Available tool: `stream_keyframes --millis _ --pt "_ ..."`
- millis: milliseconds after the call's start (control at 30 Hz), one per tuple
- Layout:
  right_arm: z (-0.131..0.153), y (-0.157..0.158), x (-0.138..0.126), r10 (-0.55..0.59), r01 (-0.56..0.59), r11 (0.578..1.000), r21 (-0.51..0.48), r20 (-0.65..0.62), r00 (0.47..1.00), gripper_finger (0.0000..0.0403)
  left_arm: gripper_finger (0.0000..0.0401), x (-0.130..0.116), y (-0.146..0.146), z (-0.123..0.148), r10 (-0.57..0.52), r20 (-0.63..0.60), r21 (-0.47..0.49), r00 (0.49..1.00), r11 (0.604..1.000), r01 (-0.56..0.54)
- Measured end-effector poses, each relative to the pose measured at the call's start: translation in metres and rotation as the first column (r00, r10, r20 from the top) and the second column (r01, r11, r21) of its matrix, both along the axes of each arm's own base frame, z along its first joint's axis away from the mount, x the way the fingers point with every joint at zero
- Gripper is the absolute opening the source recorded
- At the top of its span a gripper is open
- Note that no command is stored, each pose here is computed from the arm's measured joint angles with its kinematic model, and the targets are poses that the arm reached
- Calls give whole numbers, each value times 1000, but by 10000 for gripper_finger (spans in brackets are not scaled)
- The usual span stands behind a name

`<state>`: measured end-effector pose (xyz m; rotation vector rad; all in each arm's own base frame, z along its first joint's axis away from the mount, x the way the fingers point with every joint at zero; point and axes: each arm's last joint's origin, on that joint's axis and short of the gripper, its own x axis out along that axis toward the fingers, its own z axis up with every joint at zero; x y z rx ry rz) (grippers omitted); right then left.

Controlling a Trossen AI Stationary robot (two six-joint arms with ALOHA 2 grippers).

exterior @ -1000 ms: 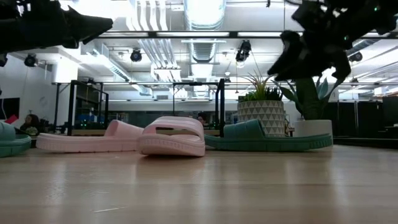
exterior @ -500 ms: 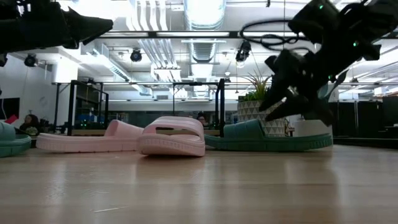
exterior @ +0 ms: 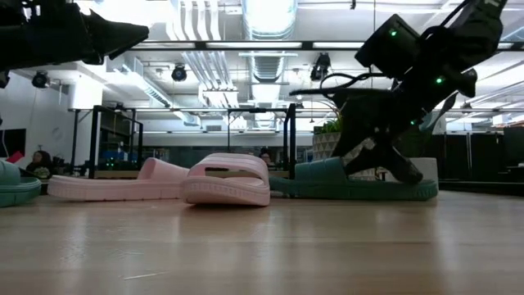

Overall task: Pick and place slides into the shelf
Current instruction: Put the right green slide into the shelf

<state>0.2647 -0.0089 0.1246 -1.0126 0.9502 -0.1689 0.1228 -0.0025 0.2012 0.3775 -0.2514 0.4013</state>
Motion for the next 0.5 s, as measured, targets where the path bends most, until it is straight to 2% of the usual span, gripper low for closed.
stream_keyframes --millis 333,500 --pt "12 -1 12 -49 48 999 13 80 996 100 217 0 0 -1 -1 -5 0 1000 1000 1" --pt "17 -2 10 -97 99 995 -18 95 991 46 217 0 0 -1 0 -5 0 1000 1000 0"
